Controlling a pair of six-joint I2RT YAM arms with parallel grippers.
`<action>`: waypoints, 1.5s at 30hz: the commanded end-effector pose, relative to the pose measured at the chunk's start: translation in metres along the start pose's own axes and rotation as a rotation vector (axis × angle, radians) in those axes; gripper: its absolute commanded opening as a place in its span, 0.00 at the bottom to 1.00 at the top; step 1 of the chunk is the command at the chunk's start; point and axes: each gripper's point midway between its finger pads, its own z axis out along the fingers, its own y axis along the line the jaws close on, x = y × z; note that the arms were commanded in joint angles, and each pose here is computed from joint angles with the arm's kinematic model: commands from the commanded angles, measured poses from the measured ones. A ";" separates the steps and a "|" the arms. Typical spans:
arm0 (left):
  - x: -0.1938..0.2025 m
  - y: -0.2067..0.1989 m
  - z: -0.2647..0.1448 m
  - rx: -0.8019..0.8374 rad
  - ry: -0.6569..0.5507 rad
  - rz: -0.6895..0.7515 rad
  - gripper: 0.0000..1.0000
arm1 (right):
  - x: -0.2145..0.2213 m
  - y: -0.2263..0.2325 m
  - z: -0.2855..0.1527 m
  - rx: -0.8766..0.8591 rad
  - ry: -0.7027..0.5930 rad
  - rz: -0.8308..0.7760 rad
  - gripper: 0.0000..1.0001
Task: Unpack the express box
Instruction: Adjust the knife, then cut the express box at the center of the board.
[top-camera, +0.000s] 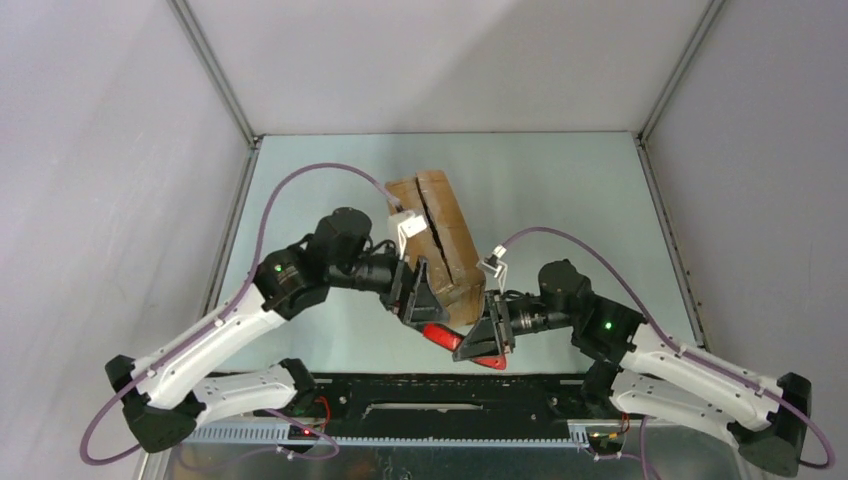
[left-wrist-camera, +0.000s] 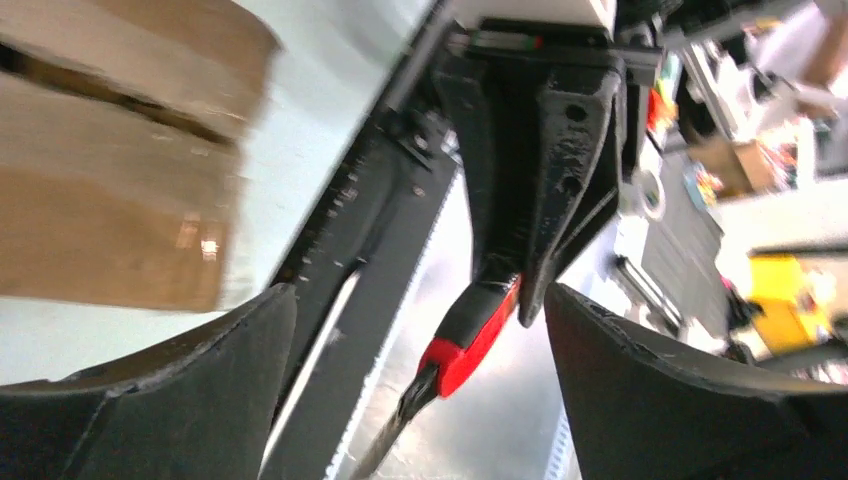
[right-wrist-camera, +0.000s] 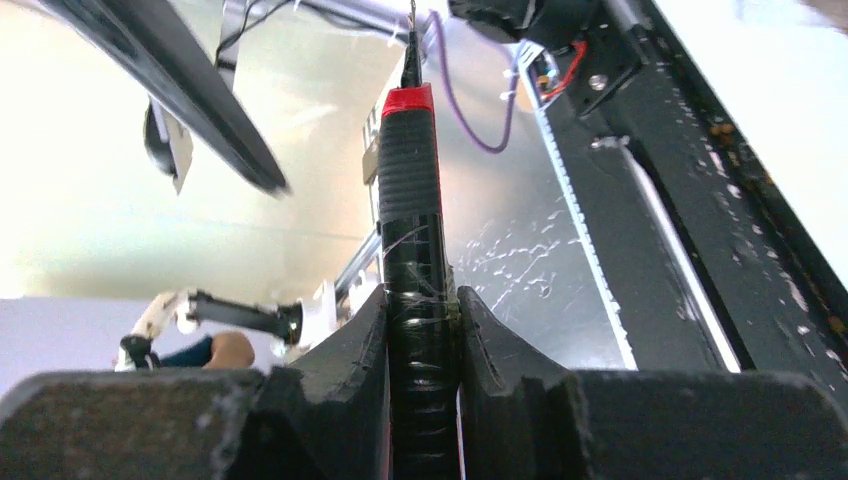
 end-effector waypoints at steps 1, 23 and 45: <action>-0.060 0.013 -0.032 -0.197 -0.239 -0.003 0.99 | -0.009 -0.001 -0.016 0.009 -0.100 0.061 0.00; -0.154 0.103 -0.039 -0.761 -0.117 0.396 0.94 | 0.012 -0.041 -0.041 0.079 -0.136 0.222 0.00; -0.121 0.176 -0.048 -1.053 -0.386 -0.465 0.89 | 0.010 -0.050 -0.045 0.119 -0.185 0.221 0.00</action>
